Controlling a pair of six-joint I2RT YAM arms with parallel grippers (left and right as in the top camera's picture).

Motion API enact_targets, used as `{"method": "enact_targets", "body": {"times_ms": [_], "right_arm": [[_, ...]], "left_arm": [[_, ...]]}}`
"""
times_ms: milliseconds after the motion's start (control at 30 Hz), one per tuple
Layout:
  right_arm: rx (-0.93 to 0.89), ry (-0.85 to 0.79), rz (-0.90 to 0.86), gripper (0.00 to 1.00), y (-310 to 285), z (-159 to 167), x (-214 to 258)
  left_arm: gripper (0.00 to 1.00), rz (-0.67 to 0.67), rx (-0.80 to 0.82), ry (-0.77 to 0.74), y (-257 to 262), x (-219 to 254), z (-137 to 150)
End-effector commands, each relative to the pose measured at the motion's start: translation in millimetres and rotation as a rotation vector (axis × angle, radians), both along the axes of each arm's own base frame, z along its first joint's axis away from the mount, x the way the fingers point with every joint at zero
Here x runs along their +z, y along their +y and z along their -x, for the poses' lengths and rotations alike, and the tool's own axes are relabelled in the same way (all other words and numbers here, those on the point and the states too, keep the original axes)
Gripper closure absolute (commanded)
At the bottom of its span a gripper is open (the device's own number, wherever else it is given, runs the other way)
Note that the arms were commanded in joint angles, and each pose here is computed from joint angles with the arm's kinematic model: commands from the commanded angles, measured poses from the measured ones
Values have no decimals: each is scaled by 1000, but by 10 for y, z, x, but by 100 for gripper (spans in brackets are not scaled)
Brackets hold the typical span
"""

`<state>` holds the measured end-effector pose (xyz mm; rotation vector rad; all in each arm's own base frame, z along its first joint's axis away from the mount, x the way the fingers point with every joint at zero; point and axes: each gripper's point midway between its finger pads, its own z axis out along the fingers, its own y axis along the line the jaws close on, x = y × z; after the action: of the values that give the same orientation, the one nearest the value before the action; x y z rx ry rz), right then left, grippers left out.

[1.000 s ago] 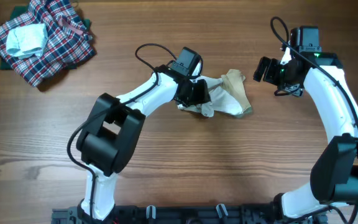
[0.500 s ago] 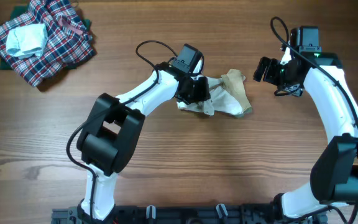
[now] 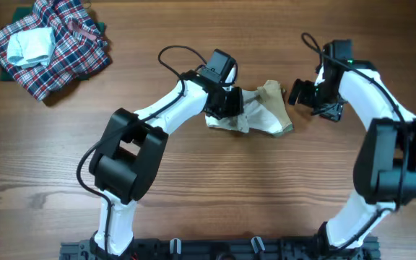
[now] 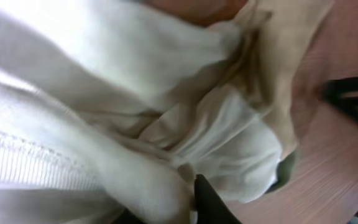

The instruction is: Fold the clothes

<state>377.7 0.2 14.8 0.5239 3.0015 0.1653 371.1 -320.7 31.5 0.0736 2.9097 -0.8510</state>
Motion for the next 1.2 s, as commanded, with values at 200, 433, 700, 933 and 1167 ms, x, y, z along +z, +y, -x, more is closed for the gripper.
{"method": "enact_targets", "body": {"times_ms": [200,433,700,933,1167], "right_arm": [[15,37,-9,0,10,20,-200],[16,38,-10,0,14,21,-200],[17,38,-18,0,29,23,-199],[20,37,-43,0,72,21,-193],[20,37,-43,0,73,21,-193]], "left_arm": [[74,46,14,-77,-35,202,-249],[71,31,31,-119,-7,210,-347],[73,60,30,-166,-73,270,-436],[73,89,31,-211,-128,333,-525],[66,97,32,-224,-160,268,-578]]}}
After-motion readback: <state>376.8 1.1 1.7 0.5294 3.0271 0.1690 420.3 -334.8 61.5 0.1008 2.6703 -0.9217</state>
